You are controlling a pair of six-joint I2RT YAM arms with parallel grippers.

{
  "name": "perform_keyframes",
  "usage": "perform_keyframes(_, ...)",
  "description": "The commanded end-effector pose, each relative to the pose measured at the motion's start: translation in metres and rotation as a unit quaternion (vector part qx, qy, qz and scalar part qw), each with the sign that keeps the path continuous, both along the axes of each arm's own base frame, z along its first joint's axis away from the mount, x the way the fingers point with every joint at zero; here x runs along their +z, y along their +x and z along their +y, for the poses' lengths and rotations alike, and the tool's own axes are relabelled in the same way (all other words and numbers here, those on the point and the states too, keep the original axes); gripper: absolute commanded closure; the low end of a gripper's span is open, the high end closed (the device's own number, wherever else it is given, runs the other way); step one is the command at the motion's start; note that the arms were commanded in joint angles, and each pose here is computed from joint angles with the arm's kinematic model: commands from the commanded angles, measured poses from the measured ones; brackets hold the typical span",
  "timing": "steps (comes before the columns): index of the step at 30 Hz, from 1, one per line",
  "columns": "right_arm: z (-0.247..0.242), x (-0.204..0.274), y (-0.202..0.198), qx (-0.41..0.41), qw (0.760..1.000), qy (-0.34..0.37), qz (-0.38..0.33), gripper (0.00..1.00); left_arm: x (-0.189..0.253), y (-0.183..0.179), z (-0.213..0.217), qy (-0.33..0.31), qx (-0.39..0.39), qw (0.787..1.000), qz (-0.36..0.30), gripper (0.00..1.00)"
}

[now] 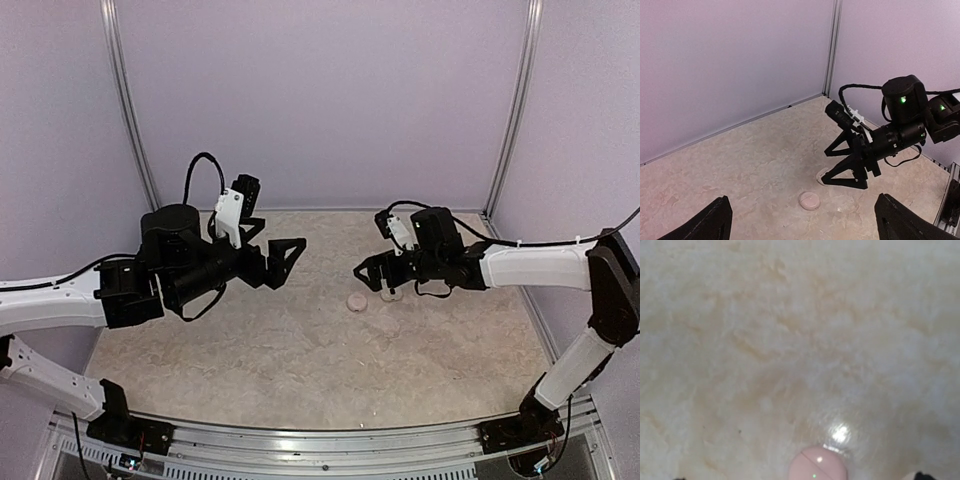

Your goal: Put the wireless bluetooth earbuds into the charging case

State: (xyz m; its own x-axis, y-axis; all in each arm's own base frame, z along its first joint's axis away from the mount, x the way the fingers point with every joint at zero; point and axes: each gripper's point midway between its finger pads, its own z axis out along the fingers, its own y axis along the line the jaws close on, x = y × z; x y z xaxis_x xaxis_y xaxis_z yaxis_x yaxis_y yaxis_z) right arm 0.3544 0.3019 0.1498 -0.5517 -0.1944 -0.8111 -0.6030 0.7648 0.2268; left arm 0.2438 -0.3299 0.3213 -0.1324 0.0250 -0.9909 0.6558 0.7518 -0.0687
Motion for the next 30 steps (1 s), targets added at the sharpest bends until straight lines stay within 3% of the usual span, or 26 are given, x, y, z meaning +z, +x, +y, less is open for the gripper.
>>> perform_keyframes(1,-0.017,0.036,-0.002,-0.009,0.999,-0.004,-0.044,0.01,-0.013,0.028,0.018,-0.007,0.021,0.997,0.069,0.01)
perform_keyframes(6,-0.035,0.080,-0.017,-0.015,0.996,0.010,-0.091,0.00,-0.057,0.080,0.069,-0.023,0.114,0.978,0.176,0.01)
perform_keyframes(9,-0.053,0.096,-0.028,-0.029,0.993,0.015,-0.114,0.00,-0.083,0.088,0.092,-0.022,0.172,0.965,0.199,0.01)
perform_keyframes(17,-0.089,0.083,-0.068,-0.044,0.989,0.051,-0.134,0.01,-0.135,0.063,0.116,-0.042,0.206,0.949,0.235,0.01)
perform_keyframes(24,-0.094,0.048,-0.090,-0.031,0.991,0.074,-0.111,0.00,-0.147,0.045,0.124,-0.048,0.223,0.947,0.224,0.01)
perform_keyframes(30,-0.094,0.045,-0.094,-0.024,0.991,0.075,-0.109,0.00,-0.149,0.043,0.120,-0.023,0.248,0.941,0.230,0.01)
